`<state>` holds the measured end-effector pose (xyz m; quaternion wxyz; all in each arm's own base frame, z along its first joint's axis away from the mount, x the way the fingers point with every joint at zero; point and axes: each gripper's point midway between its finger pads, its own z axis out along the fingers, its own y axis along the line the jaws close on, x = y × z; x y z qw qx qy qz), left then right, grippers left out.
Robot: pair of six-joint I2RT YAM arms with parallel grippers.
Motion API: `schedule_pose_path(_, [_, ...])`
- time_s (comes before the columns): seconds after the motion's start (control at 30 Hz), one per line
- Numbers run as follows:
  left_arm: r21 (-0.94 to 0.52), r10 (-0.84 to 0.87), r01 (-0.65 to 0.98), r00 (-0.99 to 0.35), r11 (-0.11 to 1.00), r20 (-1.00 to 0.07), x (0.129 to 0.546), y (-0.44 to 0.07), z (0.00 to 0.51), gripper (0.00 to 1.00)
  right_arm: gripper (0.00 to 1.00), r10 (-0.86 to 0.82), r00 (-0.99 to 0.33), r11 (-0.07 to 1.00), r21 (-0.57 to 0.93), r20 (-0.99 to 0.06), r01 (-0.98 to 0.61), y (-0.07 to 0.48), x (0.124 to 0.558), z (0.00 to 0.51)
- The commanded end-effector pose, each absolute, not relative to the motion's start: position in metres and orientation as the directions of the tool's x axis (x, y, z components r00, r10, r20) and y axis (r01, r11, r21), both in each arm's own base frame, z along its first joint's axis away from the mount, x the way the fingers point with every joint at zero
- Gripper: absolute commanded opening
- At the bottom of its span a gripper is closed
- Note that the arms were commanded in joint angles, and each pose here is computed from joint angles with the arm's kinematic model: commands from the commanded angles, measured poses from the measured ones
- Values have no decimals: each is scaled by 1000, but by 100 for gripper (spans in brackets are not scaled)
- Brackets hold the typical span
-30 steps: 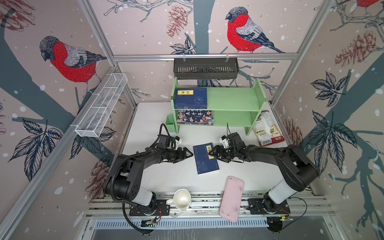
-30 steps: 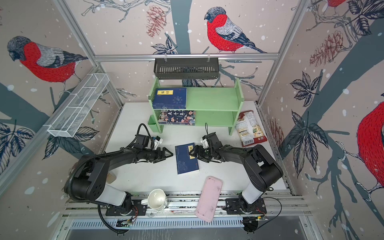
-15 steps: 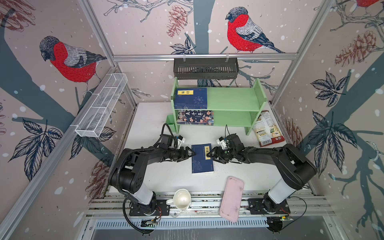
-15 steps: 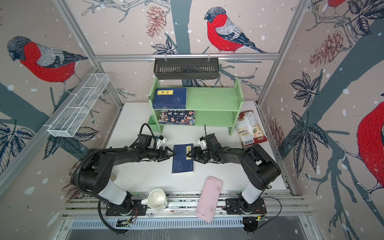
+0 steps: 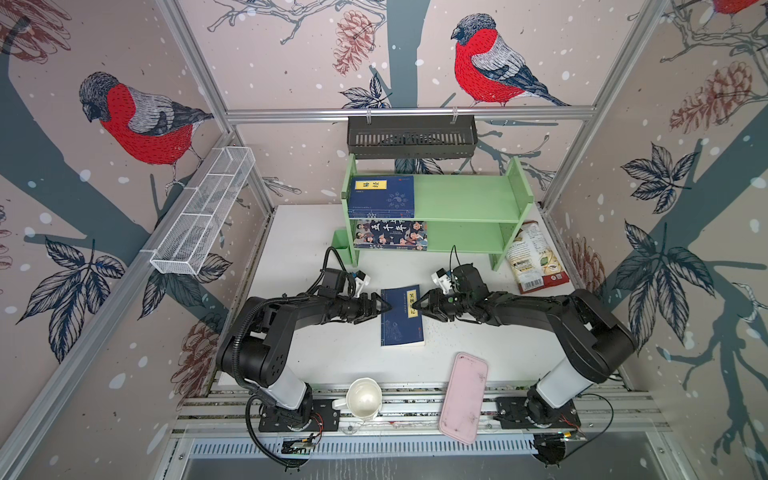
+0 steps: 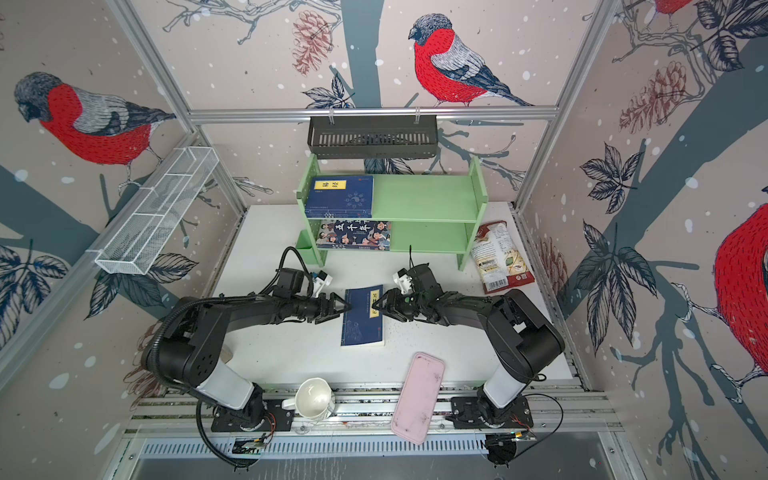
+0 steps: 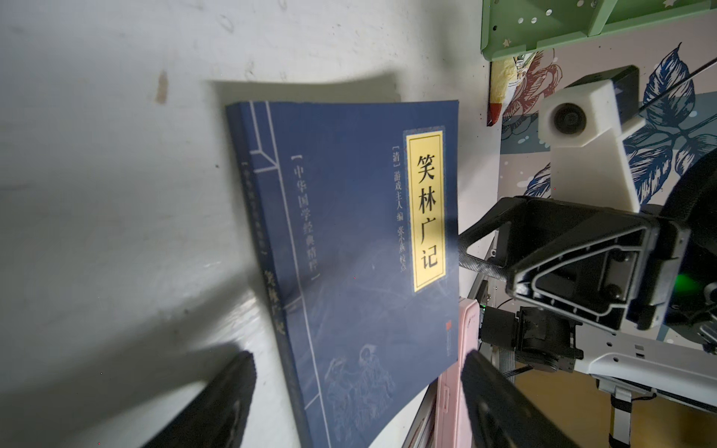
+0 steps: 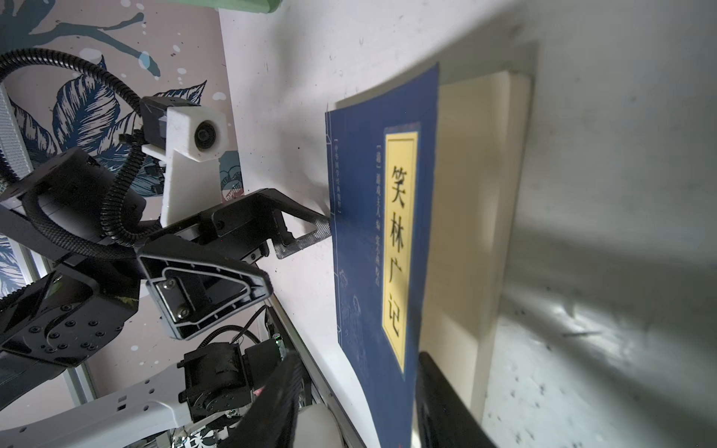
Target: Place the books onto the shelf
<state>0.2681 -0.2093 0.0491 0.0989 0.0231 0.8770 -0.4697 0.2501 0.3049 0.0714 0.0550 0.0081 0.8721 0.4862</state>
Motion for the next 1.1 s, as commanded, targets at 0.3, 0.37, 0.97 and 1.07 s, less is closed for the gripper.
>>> schedule_pose_path(0.3, [-788, -74, 90, -983, 609, -169, 267, -202, 39, 84, 56, 54, -996, 695, 719, -73, -15, 287, 247, 34])
schedule_pose_path(0.37, [-791, -73, 89, -983, 605, -167, 266, -202, 39, 84, 56, 45, -997, 695, 718, -67, -17, 290, 246, 31])
schedule_pose_path(0.97, [-817, -70, 107, -982, 567, -177, 265, -207, 50, 83, 36, 24, -996, 574, 817, -86, -57, 322, 246, 56])
schedule_pose_path(1.07, [-817, -71, 114, -980, 566, -186, 266, -207, 52, 83, 32, 27, -995, 565, 823, -92, -61, 324, 247, 60])
